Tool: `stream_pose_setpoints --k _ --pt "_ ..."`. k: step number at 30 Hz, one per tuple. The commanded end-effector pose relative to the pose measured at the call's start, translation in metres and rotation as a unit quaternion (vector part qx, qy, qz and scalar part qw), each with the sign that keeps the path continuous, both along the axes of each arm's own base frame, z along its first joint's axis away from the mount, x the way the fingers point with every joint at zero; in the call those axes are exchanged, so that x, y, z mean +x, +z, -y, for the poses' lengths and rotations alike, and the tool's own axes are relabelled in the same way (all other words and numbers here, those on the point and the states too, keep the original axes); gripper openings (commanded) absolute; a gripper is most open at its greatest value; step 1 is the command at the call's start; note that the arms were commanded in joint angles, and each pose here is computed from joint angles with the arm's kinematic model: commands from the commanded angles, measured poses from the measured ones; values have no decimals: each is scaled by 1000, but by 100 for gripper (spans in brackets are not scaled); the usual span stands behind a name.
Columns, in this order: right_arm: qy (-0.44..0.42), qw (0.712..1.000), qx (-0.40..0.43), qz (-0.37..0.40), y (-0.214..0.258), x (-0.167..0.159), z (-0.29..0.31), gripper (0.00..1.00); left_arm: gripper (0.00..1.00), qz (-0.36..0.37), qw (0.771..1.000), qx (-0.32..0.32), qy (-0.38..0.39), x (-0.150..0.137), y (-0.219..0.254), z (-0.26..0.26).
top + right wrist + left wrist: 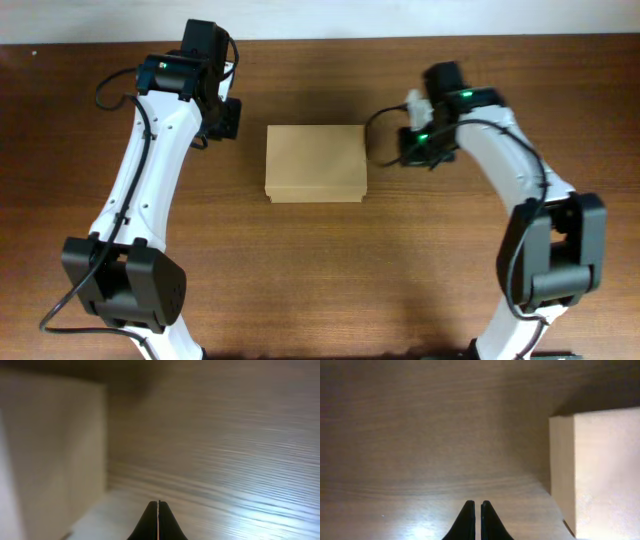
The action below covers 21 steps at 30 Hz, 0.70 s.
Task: Pack container
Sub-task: 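Release the lid and pull both grippers away from the box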
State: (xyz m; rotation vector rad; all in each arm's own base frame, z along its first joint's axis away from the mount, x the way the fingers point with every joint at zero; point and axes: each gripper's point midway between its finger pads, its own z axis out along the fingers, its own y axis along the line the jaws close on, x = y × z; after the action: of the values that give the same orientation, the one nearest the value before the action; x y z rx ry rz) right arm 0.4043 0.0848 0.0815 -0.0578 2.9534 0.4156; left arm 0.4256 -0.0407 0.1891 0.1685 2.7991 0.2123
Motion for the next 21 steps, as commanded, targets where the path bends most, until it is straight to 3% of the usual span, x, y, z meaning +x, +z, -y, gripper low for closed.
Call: stream_pose_setpoints --k 1,6,7,8,9,11,13,15,17,18,21 --pt "-34 999 7 12 14 8 29 4 7 24 999 24 19 7 12 -22" --pt "-74 996 8 44 54 24 64 4 19 38 998 23 53 12 22 -51" --pt "-75 996 7 55 65 28 69 4 25 41 997 23 61 13 25 -57" --pt "-72 995 4 67 77 32 73 4 36 44 996 23 68 13 27 -63" --pt "-66 994 0 83 91 36 77 4 52 48 996 23 77 14 30 -71" --pt "-53 993 -5 109 113 43 79 4 100 54 994 23 93 15 34 -85" --pt "-42 990 -10 135 134 49 80 9 100 54 992 24 108 13 34 -98" --pt "-42 988 -10 151 147 53 80 25 100 51 991 25 121 11 34 -110" --pt "-42 986 -11 161 154 55 80 70 100 44 990 24 129 6 32 -117" --pt "-42 986 -11 163 155 56 80 100 100 40 990 25 132 4 31 -119" --pt "-43 986 -11 163 155 56 81 99 100 37 990 25 137 2 31 -123"
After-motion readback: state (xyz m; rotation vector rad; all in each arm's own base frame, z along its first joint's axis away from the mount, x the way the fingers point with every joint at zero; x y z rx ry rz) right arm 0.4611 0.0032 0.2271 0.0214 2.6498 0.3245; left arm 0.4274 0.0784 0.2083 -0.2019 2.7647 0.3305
